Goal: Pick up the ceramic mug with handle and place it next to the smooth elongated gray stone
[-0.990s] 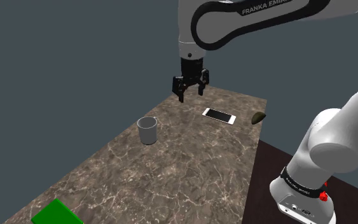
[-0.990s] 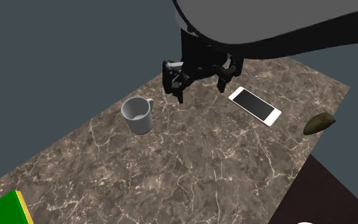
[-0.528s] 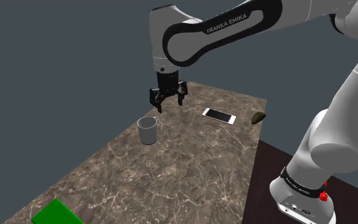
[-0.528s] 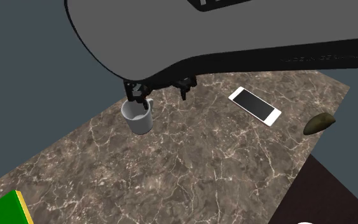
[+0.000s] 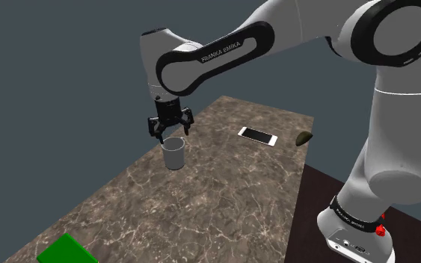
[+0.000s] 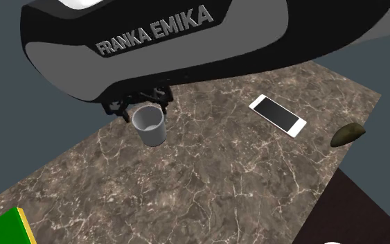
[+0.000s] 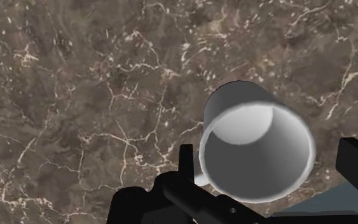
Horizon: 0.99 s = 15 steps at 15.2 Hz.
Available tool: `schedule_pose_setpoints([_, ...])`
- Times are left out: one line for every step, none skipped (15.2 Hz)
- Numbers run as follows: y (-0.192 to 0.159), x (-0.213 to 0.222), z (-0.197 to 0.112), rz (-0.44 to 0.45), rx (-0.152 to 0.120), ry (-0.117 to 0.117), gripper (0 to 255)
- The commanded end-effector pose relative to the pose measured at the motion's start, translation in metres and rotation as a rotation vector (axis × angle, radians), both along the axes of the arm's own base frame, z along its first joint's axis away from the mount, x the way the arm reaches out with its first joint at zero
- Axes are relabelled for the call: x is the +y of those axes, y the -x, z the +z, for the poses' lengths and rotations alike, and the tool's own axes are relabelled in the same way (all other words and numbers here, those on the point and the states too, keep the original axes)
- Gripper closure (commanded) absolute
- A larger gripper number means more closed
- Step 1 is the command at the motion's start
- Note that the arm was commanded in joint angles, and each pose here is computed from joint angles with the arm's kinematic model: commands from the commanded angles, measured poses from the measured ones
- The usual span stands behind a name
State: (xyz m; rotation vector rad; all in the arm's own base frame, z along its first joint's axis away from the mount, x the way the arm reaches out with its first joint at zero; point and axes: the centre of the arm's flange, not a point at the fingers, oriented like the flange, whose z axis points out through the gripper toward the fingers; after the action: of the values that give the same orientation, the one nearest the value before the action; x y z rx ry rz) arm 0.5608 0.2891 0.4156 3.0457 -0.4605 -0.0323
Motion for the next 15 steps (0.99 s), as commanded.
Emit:
schedule_pose_setpoints([-0.017,0.018,-0.015,-0.008,0.001,0.001,0])
schedule_pose_setpoints([-0.025,0.026,-0.021,-0.012,0.002,0.002,0])
schedule_pose_setpoints([-0.034,0.034,-0.028,-0.016,0.003,0.002,0])
schedule_pose_setpoints([-0.034,0.035,-0.028,-0.016,0.003,0.002,0])
schedule_pose_setpoints([-0.034,0.034,-0.033,-0.016,0.003,0.002,0])
schedule_pose_setpoints([-0.034,0.034,-0.038,-0.016,0.003,0.002,0])
schedule_pose_setpoints([-0.033,0.034,-0.044,-0.016,0.003,0.002,0])
schedule_pose_setpoints([-0.033,0.034,-0.049,-0.016,0.003,0.002,0])
schedule_pose_setpoints([-0.033,0.033,-0.054,-0.016,0.003,0.002,0])
schedule_pose_setpoints([-0.033,0.033,-0.060,-0.016,0.003,0.002,0])
schedule_pose_setpoints([-0.033,0.032,-0.068,-0.016,0.003,0.002,0])
schedule_pose_setpoints([-0.033,0.032,-0.068,-0.016,0.003,0.002,0])
schedule_pose_setpoints([-0.033,0.032,-0.068,-0.016,0.003,0.002,0])
schedule_pose_setpoints([-0.033,0.032,-0.068,-0.016,0.003,0.002,0])
schedule_pose_setpoints([-0.033,0.032,-0.068,-0.016,0.003,0.002,0])
